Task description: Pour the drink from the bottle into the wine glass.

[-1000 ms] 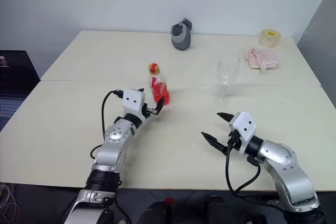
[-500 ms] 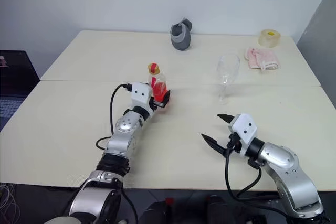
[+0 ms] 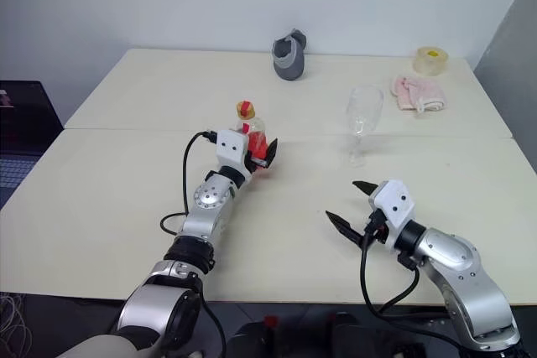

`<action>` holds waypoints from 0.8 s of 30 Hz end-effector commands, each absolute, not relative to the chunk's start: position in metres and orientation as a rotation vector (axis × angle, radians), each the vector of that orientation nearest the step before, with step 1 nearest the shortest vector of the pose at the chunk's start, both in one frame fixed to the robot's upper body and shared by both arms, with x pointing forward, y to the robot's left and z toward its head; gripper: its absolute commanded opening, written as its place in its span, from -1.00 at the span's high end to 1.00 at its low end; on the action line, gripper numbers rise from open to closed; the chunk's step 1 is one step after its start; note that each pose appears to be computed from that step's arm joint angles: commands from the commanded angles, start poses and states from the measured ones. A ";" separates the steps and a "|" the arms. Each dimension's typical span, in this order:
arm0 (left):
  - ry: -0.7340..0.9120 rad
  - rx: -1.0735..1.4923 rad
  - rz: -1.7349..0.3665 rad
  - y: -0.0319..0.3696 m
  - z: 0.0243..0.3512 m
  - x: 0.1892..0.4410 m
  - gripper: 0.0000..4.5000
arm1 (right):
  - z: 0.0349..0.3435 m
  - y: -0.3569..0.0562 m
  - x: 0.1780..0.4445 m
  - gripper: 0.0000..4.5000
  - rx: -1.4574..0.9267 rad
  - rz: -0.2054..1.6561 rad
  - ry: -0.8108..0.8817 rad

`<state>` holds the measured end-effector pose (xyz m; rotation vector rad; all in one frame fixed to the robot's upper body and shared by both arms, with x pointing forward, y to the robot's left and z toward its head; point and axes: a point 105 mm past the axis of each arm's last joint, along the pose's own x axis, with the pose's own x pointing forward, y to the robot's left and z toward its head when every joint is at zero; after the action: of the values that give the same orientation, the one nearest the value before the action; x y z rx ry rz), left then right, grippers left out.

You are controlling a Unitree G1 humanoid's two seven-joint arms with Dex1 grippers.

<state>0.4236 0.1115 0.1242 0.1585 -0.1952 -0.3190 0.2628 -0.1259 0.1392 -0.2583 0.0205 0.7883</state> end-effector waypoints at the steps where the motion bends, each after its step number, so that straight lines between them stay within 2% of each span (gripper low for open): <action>1: -0.270 0.153 -0.302 0.111 0.145 0.427 -0.96 | 0.155 -0.123 0.261 -0.99 -0.265 0.789 -0.040; 7: -0.292 0.143 -0.308 0.108 0.149 0.429 -0.96 | 0.157 -0.123 0.264 -0.99 -0.256 0.776 -0.045; 10: -0.299 0.136 -0.316 0.106 0.150 0.428 -0.72 | 0.158 -0.123 0.265 -0.99 -0.250 0.767 -0.048; 17: -0.301 0.128 -0.314 0.106 0.151 0.429 0.16 | 0.159 -0.124 0.267 -0.99 -0.246 0.758 -0.052; 19: -0.298 0.130 -0.314 0.106 0.150 0.429 0.25 | 0.160 -0.124 0.267 -0.99 -0.256 0.757 -0.054; 24: -0.299 0.149 -0.354 0.103 0.159 0.429 0.26 | 0.175 -0.119 0.278 -0.99 -0.265 0.750 -0.086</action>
<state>0.4281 0.1093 0.1338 0.1373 -0.2314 -0.3221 0.2770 -0.1223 0.1589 -0.2672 -0.0334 0.7507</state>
